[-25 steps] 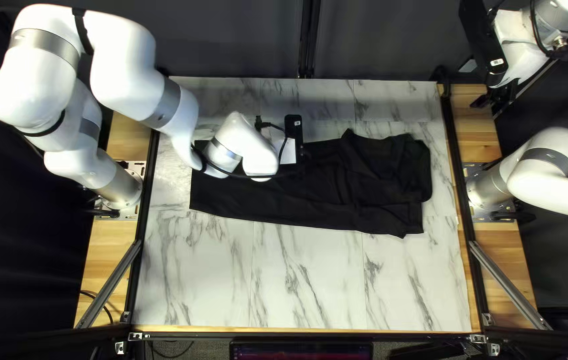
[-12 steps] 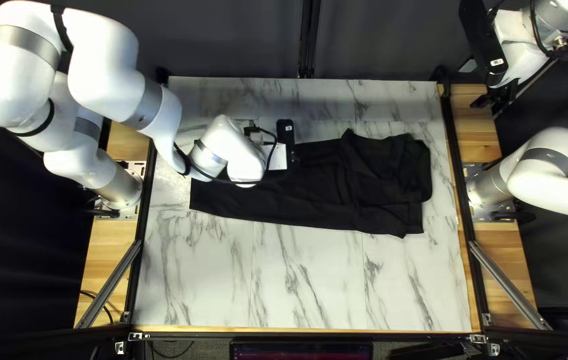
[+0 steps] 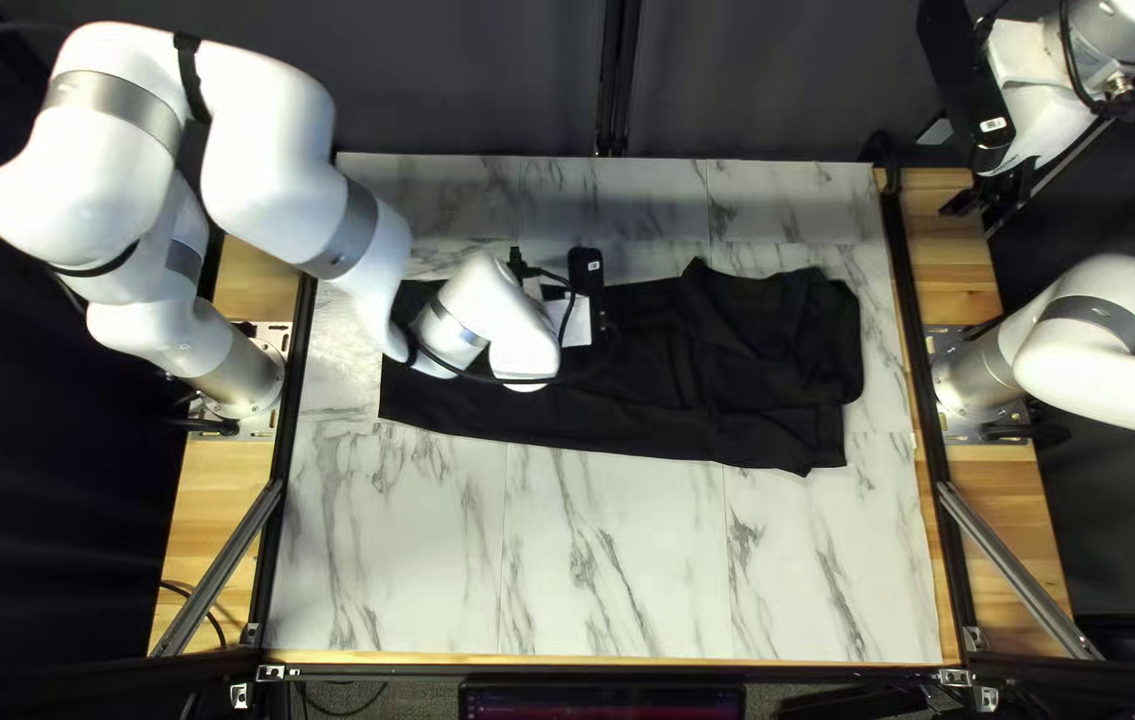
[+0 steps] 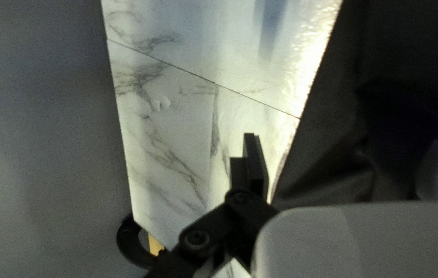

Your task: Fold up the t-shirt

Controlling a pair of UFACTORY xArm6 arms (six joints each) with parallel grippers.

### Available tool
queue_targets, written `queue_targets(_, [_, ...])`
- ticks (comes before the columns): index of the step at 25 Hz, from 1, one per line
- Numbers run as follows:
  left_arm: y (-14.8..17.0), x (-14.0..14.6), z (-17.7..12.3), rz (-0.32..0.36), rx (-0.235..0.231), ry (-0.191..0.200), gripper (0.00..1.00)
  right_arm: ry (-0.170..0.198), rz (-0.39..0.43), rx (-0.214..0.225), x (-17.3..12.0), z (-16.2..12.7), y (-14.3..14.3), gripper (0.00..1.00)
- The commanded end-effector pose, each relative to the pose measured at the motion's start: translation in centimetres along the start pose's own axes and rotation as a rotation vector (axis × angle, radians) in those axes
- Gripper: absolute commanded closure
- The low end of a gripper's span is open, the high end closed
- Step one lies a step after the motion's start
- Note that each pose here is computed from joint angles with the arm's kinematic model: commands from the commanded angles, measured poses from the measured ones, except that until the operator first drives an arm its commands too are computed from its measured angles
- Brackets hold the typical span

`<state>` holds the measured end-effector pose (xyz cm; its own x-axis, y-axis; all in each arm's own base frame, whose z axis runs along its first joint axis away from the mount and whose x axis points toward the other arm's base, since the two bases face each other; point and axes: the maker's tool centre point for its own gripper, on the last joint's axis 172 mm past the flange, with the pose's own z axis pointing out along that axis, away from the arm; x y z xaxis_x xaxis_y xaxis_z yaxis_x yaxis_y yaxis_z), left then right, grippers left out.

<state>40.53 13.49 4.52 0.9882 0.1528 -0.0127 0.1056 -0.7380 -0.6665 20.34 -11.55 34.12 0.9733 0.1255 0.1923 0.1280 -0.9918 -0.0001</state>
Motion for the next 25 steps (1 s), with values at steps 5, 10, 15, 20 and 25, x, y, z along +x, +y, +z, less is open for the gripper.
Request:
queue_targets(5, [-1.1, 1.9, -1.3, 0.009, -0.039, 0.084, 0.02, 0.0, 0.0, 0.0, 0.0, 0.0, 0.0, 0.0])
queue_targets(10, [-1.3, 2.3, -2.3, 0.017, -0.106, 0.159, 0.02, 0.0, 0.0, 0.0, 0.0, 0.0, 0.0, 0.0])
queue_targets(15, [-1.0, 1.6, -5.0, 0.017, -0.166, 0.232, 0.01, 0.0, 0.0, 0.0, 0.0, 0.0, 0.0, 0.0])
queue_targets(20, [-0.3, 0.8, -7.0, 0.015, -0.215, 0.288, 0.0, 0.0, 0.0, 0.0, 0.0, 0.0, 0.0, 0.0])
queue_targets(25, [-2.5, -0.9, -7.3, 0.006, -0.219, 0.295, 0.0, 0.0, 0.0, 0.0, 0.0, 0.0, 0.0, 0.0])
